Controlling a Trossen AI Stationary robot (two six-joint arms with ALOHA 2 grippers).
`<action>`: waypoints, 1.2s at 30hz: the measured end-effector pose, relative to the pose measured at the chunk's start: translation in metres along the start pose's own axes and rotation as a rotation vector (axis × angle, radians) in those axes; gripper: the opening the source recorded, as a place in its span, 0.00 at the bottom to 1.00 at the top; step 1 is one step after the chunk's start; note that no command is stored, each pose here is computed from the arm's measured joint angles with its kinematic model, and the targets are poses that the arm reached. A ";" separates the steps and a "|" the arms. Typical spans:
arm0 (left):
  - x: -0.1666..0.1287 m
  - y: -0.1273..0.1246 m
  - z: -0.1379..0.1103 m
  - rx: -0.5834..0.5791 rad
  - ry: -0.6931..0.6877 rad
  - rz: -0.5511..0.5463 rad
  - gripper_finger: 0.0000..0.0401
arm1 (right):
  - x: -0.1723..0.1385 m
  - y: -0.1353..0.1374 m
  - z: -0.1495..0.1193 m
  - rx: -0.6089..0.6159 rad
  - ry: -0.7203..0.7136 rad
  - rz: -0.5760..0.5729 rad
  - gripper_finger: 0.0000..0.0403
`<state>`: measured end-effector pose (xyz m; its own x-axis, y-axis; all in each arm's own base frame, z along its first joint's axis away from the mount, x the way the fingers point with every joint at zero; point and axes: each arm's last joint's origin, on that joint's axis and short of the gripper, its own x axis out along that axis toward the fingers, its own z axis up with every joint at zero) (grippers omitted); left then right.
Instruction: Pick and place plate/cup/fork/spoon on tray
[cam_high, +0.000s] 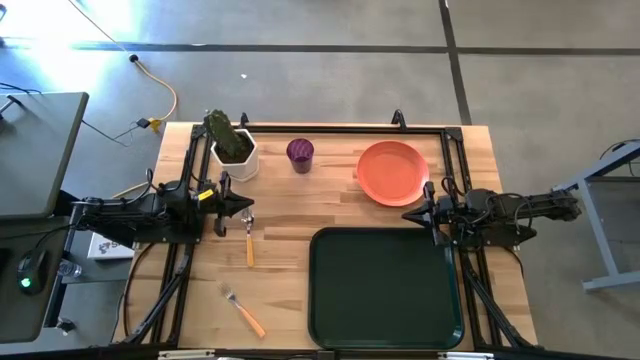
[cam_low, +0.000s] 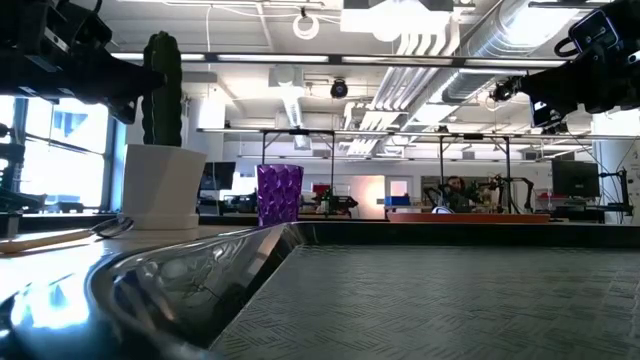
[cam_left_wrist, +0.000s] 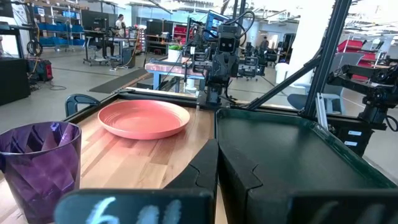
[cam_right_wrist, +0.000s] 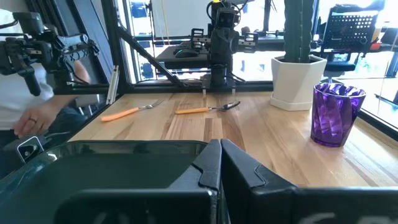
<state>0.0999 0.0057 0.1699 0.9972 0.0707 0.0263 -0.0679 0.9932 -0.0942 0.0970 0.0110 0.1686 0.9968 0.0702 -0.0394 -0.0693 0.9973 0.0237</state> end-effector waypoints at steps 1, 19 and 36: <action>0.000 0.000 0.000 0.000 -0.001 0.000 0.00 | 0.000 0.000 0.000 0.000 0.000 0.000 0.00; 0.000 0.000 0.008 0.044 -0.077 0.005 0.00 | 0.000 0.000 0.000 -0.004 0.000 0.000 0.00; -0.004 -0.002 0.029 0.045 -0.305 -0.002 0.00 | -0.002 -0.001 0.017 0.000 -0.184 -0.047 0.00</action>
<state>0.0947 0.0060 0.1988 0.9420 0.0867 0.3243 -0.0744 0.9960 -0.0504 0.0963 0.0094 0.1858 0.9896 0.0187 0.1430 -0.0227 0.9994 0.0264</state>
